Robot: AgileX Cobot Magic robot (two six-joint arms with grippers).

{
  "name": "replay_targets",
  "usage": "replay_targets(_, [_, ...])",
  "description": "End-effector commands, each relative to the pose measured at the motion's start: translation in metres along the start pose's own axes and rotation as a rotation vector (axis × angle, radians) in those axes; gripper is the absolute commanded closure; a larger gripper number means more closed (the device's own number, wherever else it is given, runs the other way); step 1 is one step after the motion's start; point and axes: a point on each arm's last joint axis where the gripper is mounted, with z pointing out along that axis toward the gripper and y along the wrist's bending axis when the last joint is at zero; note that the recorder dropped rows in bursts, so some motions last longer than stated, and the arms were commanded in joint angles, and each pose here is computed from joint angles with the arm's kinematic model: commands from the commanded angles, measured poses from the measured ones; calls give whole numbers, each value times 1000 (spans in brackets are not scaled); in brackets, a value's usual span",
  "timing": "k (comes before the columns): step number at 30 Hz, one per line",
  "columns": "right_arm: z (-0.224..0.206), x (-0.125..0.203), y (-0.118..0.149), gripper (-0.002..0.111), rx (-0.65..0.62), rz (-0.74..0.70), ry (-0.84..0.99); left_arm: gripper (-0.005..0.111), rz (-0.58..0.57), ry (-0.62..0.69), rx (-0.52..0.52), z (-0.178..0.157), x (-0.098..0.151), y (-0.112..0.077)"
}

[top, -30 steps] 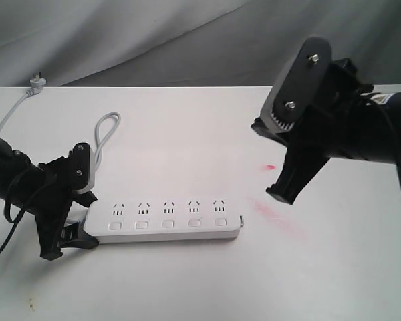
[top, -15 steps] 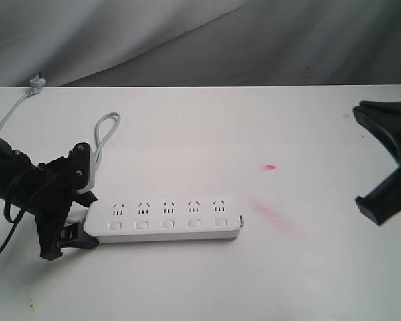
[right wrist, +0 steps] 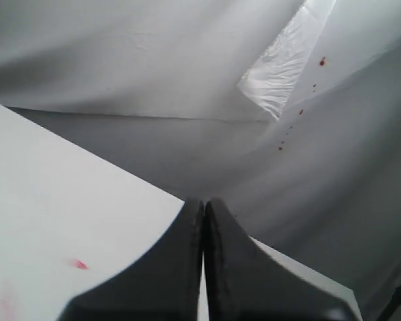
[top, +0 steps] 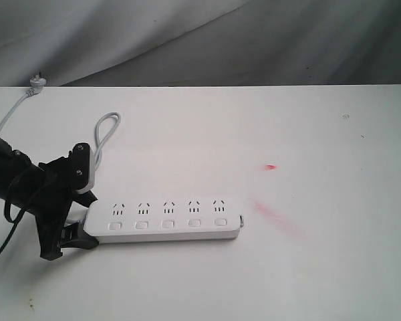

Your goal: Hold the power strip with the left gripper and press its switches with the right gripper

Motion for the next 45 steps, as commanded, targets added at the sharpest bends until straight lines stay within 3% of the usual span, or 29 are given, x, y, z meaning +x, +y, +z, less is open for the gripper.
replay_targets(1, [-16, 19, 6, 108, 70, 22, -58, 59, -7, -4, -15, -1, 0, 2])
replay_targets(12, [-20, 32, 6, 108, 143, 77, -71, 59, -7, -4, -15, -1, 0, 2])
replay_targets(22, [-17, 53, 17, 108, 84, 305, -2, 59, -7, -4, -15, -1, 0, 2])
replay_targets(45, [-17, 57, 19, 108, 74, 310, 46, 59, -7, -4, -15, -1, 0, 2])
